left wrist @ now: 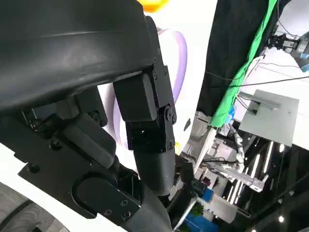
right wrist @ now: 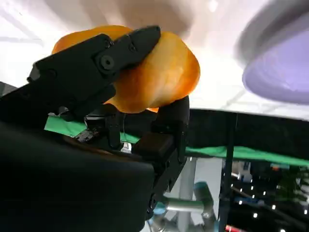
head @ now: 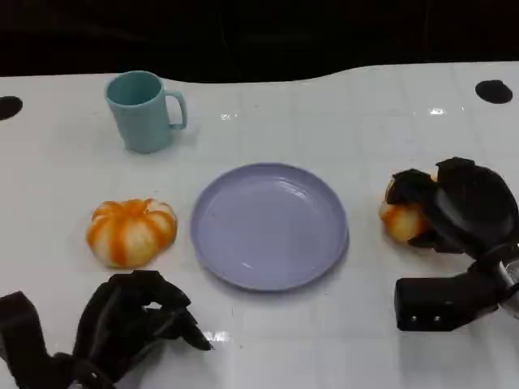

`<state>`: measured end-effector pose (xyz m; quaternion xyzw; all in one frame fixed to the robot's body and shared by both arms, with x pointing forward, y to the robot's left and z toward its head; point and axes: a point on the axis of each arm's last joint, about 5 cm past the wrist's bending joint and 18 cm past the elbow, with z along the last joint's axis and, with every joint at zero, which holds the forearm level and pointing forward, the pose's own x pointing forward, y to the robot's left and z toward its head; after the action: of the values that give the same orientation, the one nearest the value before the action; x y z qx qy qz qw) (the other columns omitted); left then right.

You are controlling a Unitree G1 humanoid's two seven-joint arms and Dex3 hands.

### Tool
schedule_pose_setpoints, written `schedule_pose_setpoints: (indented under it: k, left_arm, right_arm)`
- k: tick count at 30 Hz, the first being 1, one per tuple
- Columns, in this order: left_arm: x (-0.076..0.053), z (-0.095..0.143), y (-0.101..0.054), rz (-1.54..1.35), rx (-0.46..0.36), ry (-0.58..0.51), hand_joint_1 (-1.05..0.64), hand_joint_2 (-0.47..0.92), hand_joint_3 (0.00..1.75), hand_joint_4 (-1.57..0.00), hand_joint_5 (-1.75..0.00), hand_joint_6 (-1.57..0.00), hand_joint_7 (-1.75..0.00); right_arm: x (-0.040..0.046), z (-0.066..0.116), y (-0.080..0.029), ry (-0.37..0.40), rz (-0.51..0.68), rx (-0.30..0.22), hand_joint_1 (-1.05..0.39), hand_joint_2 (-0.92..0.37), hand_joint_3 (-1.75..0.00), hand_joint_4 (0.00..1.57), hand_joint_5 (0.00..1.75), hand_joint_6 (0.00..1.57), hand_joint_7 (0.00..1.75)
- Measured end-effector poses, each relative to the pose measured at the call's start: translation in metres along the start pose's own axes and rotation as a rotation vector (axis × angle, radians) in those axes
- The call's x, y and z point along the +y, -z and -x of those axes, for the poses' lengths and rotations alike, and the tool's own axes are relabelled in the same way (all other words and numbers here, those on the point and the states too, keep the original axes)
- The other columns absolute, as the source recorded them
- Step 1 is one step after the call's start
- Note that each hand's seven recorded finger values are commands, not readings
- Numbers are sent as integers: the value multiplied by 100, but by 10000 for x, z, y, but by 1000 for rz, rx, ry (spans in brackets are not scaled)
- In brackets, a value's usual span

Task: Grasp the bread from the table and place it into the plate.

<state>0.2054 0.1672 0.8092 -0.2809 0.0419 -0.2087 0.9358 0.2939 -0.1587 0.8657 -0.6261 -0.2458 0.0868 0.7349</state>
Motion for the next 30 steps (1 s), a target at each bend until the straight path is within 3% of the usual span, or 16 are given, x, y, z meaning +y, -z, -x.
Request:
schedule_pose_setpoints:
  k: [5,10,15,25,30]
  left_arm:
    - [2,1,1,3,3,-1,-105,60,0,-157,-61,-157,-38]
    - [4,2,1,5,5,-1,-105,60,0,-157,-62,-157,-38]
    - [6,5,-1,5,4,-3,-105,61,1,-157,-62,-157,-39]
    - [-3,4,-2,-3,2,2,-105,61,0,-157,-62,-157,-39]
    - [-5,6,-2,-5,2,3,-105,61,0,-157,-62,-157,-39]
  right_arm:
    - [-45,-76,-52,88,-67,-6,-12,-41,-103,97,175,76,165]
    - [-113,-180,-139,162,-143,-47,-11,-29,-132,100,175,75,172]
    - [-223,-304,-236,226,-219,-116,-12,-25,-142,101,175,77,172]
    - [-413,-523,-456,190,-290,-289,-13,-26,-140,100,175,84,162]
    - [-421,-573,-542,133,-304,-330,-15,-29,-134,100,175,82,161]
